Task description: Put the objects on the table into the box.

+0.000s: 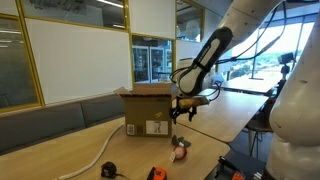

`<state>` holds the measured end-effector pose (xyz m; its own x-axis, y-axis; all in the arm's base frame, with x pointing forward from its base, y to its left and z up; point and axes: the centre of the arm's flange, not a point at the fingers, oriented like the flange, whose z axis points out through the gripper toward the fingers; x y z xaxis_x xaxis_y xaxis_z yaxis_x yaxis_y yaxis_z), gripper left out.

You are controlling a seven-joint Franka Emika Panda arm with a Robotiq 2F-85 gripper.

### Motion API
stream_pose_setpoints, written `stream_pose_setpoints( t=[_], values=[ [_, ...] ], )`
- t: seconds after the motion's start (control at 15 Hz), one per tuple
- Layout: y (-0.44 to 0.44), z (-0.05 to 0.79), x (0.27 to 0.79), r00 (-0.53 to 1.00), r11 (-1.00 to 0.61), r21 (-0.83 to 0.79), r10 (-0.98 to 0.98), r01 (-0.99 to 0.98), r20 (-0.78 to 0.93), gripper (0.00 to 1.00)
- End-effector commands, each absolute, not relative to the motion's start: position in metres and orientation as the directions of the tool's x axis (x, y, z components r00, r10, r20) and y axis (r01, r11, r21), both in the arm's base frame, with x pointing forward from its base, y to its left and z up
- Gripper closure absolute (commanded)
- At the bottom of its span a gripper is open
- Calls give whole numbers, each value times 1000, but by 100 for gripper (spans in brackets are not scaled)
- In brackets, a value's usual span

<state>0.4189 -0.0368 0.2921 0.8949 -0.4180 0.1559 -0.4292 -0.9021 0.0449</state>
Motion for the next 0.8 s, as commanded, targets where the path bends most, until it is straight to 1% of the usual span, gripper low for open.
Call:
stream_pose_setpoints(
  t=[0.0,0.27,0.47,0.73],
  values=[
    [-44,246,442,831,-841,9,-533,-541,160,0],
    [-62,207,442,770,-775,7,-627,-632,115,0],
    [-66,183,446,723,-724,-50,-689,-687,46,0],
    [-55,162,451,652,-649,-104,-758,-754,-3,0]
  ],
)
